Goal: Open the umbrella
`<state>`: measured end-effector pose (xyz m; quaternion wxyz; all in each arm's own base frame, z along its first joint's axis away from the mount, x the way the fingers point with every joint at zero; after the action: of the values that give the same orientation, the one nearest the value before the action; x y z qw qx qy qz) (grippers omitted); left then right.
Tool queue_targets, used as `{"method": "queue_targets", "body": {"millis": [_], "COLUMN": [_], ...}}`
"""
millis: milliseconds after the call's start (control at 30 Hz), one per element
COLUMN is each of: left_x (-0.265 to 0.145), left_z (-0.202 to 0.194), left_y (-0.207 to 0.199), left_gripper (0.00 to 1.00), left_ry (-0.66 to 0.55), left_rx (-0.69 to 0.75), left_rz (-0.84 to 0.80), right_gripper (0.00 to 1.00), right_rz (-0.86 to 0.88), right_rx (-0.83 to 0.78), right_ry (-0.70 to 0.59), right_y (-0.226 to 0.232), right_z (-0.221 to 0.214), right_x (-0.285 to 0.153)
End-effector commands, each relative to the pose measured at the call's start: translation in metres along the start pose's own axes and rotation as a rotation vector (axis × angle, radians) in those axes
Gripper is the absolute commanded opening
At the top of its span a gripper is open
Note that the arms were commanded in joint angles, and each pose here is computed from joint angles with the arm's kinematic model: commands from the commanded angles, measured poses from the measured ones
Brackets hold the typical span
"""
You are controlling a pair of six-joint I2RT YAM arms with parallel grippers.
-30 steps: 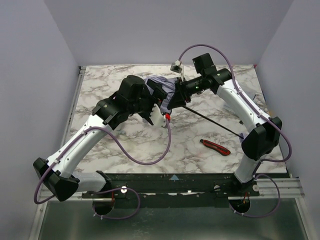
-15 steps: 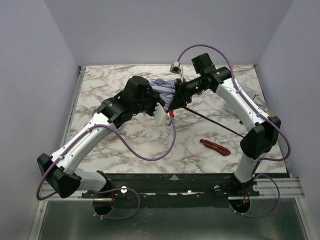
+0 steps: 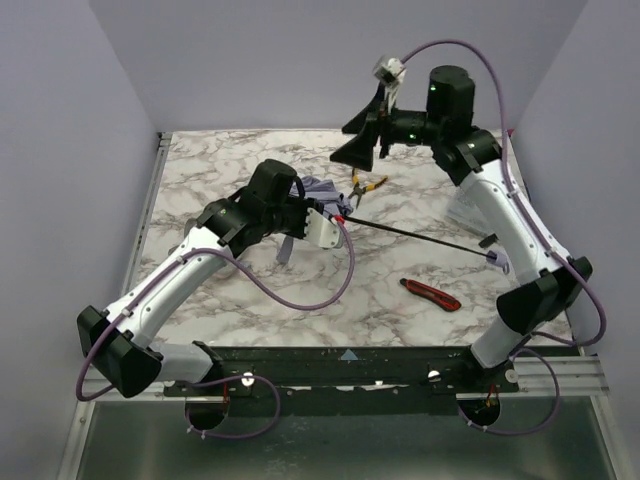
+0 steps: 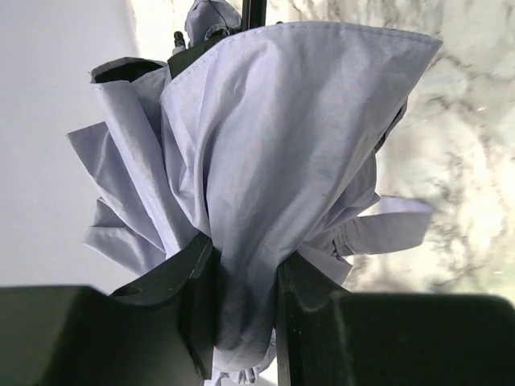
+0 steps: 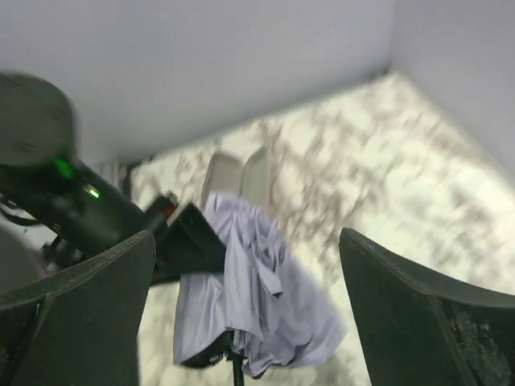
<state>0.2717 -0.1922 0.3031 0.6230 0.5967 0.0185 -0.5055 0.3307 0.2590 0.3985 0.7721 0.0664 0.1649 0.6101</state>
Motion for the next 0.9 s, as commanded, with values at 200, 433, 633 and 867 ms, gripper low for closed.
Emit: {"method": "queue_targets", "body": {"millis": [200, 433, 633, 867], "left_x": [-0.035, -0.072, -0.093, -0.095], "left_z": [-0.029, -0.029, -0.001, 0.016], "left_y": [0.047, 0.075, 0.078, 0.080], "left_gripper": [0.00, 0.00, 0.00, 0.00], "left_ry": [-0.166, -0.430, -0.735, -0.877], "left_rx": [-0.770, -1.013, -1.057, -1.040], "left_rz": [0.152, 0.301, 0.359, 0.331], "right_gripper": [0.96, 0.93, 0.93, 0.95], "right_rz": [0.049, -0.003, -0.209, -0.074], "right_rx": [-0.395, -0.316, -0.212, -0.110], "right_ry": [-0.364, -0.348, -0.476, -0.605], "right_y": [0.082, 0.077, 0.045, 0.052], "right_z": [0.085, 0.051, 0.062, 0.097], "right_x": [-0.060, -0.062, -0.059, -0.049]}}
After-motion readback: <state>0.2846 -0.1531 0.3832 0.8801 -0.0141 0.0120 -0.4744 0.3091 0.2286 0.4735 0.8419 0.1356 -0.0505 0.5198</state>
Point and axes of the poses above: each gripper's point midway between its finger pads, its own x axis out along the fingers, its own y axis along the line the jaws close on, z = x × y, the point moved 6 cm from there along -x, back along the fingers, and after that the axes turned 4 degrees about x, right-handed, at the moved point
